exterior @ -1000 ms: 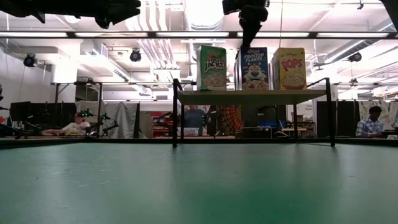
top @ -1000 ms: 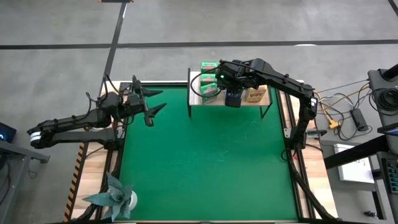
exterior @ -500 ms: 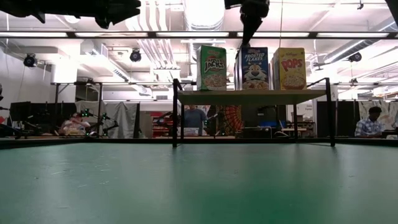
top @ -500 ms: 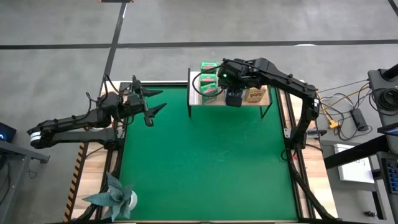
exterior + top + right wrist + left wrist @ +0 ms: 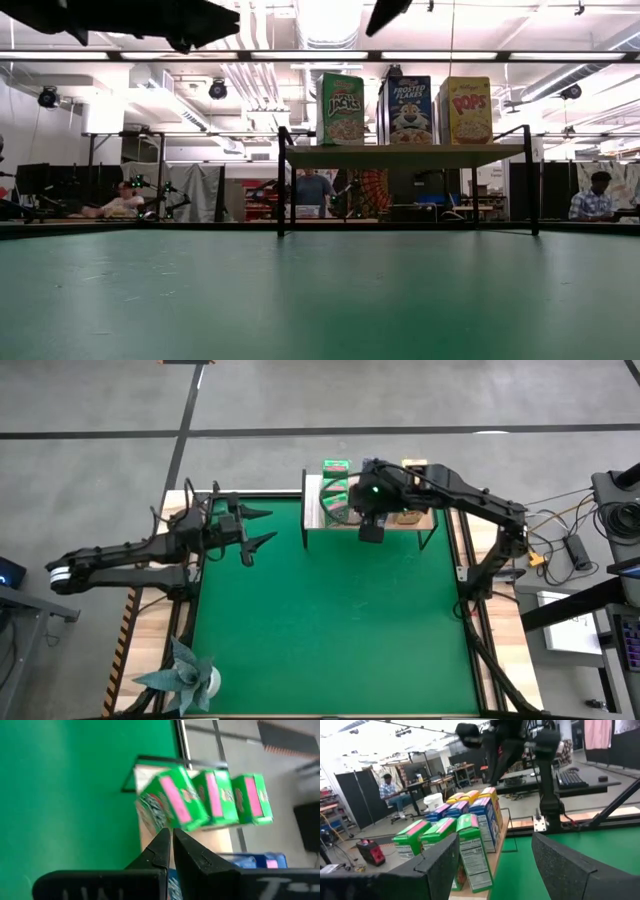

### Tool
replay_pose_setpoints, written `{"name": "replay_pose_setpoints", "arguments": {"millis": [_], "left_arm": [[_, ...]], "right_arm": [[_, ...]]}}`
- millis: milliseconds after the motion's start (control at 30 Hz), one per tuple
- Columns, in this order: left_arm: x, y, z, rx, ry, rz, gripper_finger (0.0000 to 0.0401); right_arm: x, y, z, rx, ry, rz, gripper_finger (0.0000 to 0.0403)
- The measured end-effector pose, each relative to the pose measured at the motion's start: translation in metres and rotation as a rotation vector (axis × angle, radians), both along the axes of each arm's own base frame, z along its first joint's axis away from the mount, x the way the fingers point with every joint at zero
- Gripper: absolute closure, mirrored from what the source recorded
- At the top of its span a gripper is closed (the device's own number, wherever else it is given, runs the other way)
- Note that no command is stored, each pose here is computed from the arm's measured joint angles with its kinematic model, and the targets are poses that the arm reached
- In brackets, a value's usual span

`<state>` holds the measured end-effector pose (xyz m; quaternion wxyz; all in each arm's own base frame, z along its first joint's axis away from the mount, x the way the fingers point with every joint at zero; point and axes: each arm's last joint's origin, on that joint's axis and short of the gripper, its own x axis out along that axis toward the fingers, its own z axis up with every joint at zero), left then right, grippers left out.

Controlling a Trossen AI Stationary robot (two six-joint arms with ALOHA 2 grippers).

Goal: Stack cereal on shelf
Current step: Return to Home Position

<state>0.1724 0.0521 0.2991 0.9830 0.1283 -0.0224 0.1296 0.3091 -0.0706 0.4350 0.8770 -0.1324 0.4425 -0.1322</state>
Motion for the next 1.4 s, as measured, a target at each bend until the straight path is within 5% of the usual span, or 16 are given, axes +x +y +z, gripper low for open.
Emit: {"name": "replay_pose_setpoints", "arguments": {"millis": [467, 933, 1400], "left_arm": [[0.02, 0.006, -0.002, -0.043, 0.057, -0.002, 0.0168], [0.038, 0.004, -0.016, -0.181, 0.094, -0.037, 0.0168], [0.08, 0.014, -0.012, -0.206, 0.149, -0.042, 0.0168]], "right_arm": [[-0.021, 0.043, -0.058, -0.071, -0.257, 0.149, 0.039], [-0.068, 0.049, -0.128, -0.129, -0.512, 0.212, 0.039], [-0.107, 0.053, -0.159, -0.19, -0.621, 0.316, 0.039]]}}
